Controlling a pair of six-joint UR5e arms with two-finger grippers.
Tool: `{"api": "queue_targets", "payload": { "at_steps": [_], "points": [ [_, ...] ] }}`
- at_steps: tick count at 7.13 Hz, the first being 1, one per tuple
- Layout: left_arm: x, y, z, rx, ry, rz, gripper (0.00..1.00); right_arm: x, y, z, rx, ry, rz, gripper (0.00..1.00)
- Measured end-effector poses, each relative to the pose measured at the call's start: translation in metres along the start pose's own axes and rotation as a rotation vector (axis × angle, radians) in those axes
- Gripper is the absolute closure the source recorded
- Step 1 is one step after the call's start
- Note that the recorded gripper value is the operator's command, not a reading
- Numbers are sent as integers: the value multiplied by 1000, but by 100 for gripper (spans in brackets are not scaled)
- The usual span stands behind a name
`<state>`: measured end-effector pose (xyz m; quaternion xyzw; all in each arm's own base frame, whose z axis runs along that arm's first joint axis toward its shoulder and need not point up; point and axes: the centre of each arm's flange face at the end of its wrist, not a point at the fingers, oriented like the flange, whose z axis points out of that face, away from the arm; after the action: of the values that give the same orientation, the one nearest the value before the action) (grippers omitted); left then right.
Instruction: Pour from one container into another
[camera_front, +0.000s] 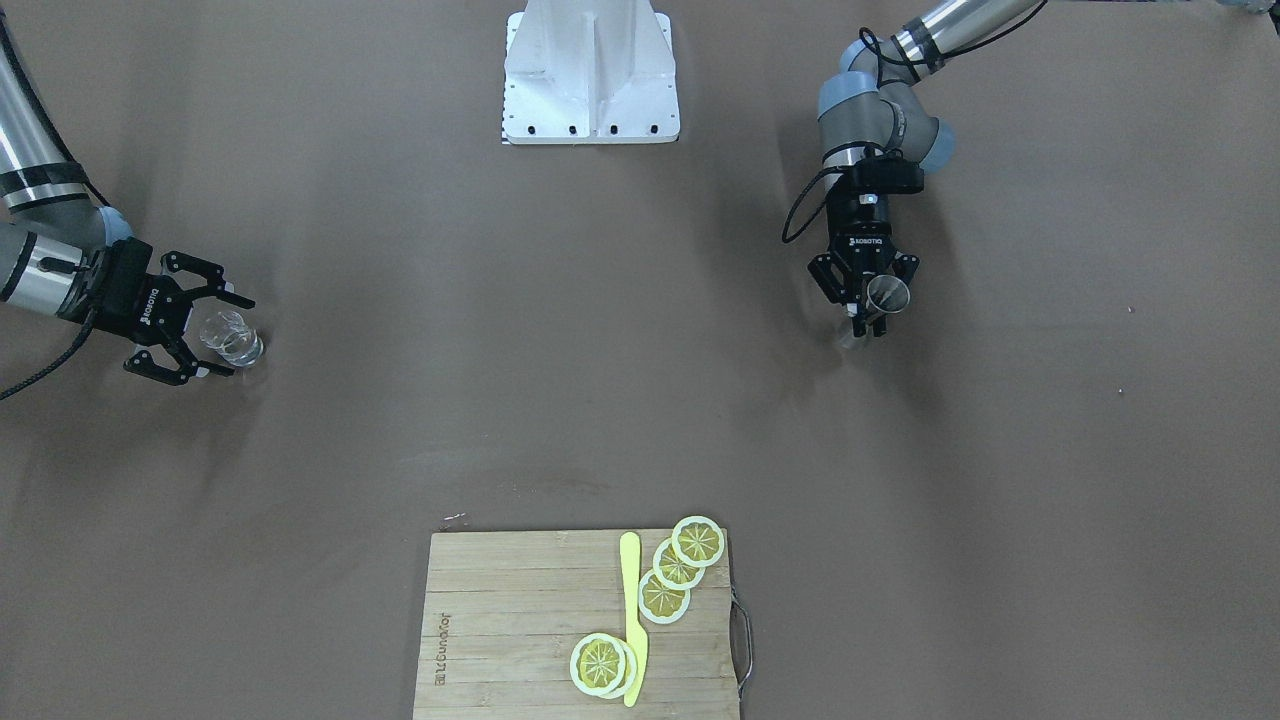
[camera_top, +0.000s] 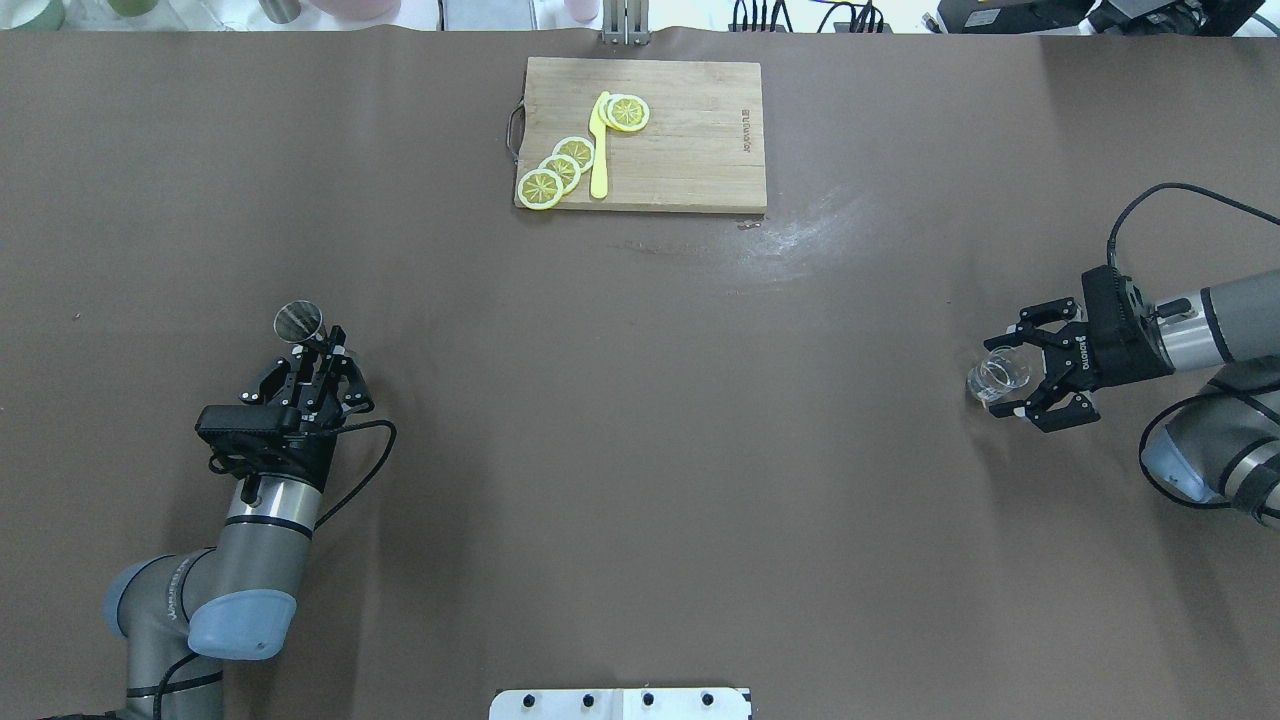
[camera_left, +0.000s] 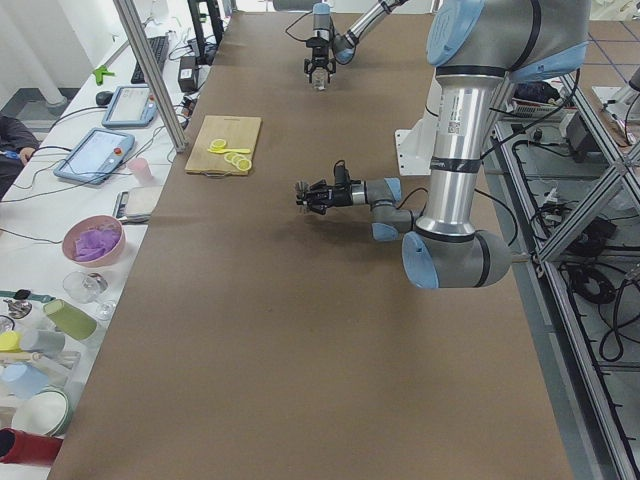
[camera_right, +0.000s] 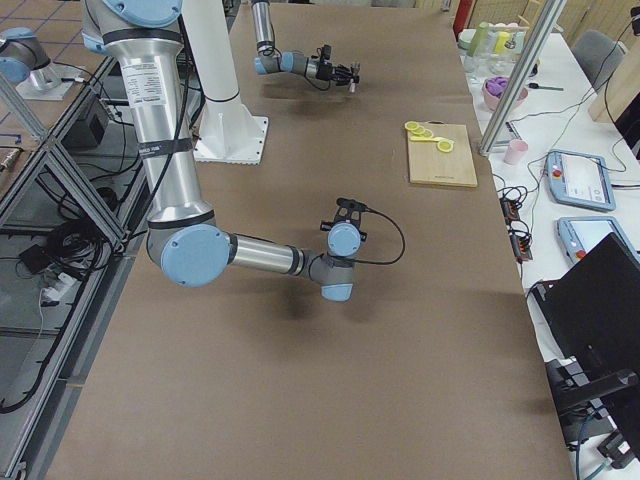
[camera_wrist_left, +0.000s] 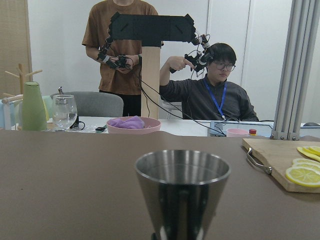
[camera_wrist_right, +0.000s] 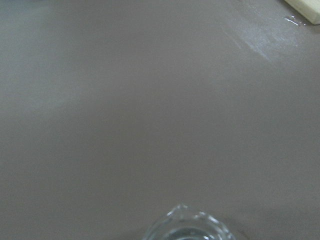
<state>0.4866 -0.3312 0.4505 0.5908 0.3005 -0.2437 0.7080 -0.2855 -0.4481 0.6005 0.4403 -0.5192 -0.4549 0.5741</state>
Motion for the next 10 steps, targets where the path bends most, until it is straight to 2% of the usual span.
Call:
{"api": "queue_targets", "payload": {
  "at_steps": [2, 5, 6, 8, 10],
  "points": [
    [41, -31, 22, 23, 9, 17, 100, -4, 3, -1, 12, 2, -16, 24],
    [102, -85, 60, -5, 71, -26, 100, -6, 6, -3, 14, 10, -17, 25],
    [124, -104, 71, 4, 74, -13, 100, -6, 8, -3, 15, 12, -18, 36],
    [159, -133, 83, 11, 72, 8, 100, -6, 12, -4, 15, 16, -18, 100],
    [181, -142, 96, -15, 76, 30, 100, -6, 11, -3, 17, 16, -20, 100]
  ]
}}
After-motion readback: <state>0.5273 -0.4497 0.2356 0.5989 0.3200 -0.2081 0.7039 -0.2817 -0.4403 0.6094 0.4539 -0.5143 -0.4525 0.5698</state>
